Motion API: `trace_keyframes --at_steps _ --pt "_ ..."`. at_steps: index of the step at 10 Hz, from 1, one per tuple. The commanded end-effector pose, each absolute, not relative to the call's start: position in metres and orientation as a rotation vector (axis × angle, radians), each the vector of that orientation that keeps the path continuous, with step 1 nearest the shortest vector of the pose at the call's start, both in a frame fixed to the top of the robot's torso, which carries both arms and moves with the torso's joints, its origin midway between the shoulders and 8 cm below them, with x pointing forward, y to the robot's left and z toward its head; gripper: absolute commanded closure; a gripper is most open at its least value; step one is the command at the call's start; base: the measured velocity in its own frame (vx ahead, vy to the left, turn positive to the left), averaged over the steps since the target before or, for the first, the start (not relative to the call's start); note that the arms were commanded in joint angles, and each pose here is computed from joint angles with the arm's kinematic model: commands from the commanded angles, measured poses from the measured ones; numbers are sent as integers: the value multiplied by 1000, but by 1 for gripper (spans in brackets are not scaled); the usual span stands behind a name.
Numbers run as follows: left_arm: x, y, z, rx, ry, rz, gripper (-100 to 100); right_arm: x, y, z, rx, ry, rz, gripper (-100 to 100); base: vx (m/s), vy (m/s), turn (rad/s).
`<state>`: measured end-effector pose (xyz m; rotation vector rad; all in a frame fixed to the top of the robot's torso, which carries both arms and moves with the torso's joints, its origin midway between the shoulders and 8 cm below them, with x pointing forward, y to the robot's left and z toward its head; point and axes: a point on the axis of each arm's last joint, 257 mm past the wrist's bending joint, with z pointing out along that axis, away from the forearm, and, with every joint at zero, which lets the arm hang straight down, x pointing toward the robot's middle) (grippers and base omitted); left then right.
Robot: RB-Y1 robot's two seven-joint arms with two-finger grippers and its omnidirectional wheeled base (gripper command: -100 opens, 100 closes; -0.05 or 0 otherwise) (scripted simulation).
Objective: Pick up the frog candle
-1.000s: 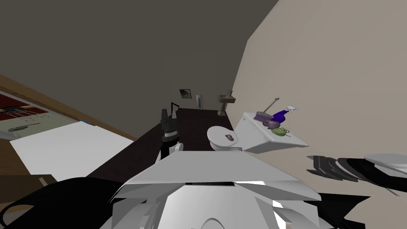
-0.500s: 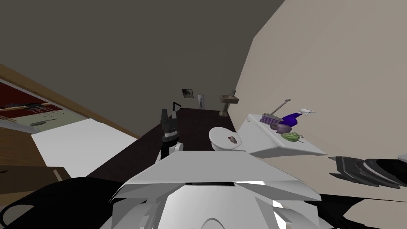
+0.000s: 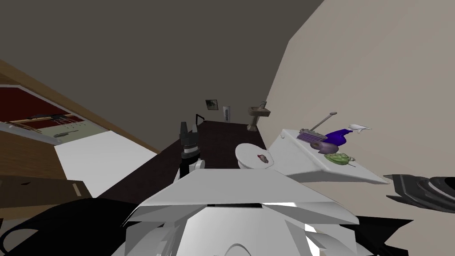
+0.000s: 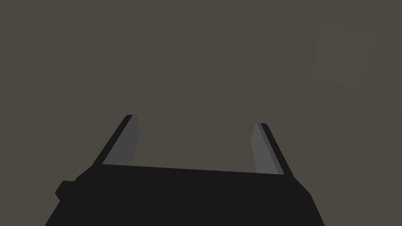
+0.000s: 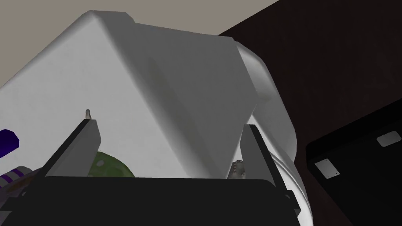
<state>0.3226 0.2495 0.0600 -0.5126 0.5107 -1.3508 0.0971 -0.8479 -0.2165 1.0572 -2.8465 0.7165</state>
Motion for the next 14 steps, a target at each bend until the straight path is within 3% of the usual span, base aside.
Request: trace_keyframes --at_steps 1,3,9,10,11,14 --pt "323 249 60 -513 511 -1351 0 96 -853 -213 1057 -2836 726 -100 53 33 1" --pt "323 249 60 -512 511 -1351 0 84 -877 -179 1020 -2777 820 -100 45 12 100" --pt "323 249 60 -513 511 -1351 0 80 -881 -174 1019 -2762 830 -100 71 20 77" --pt "323 250 60 -512 511 -1351 0 80 -881 -174 1021 -2761 829 0 11 0 -8" --pt "323 249 60 -512 511 -1351 0 74 -882 -178 977 -2771 824 -100 -62 -30 238" --pt "323 249 60 -512 511 -1351 0 64 -882 -185 911 -2782 818 -100 -122 -26 165"
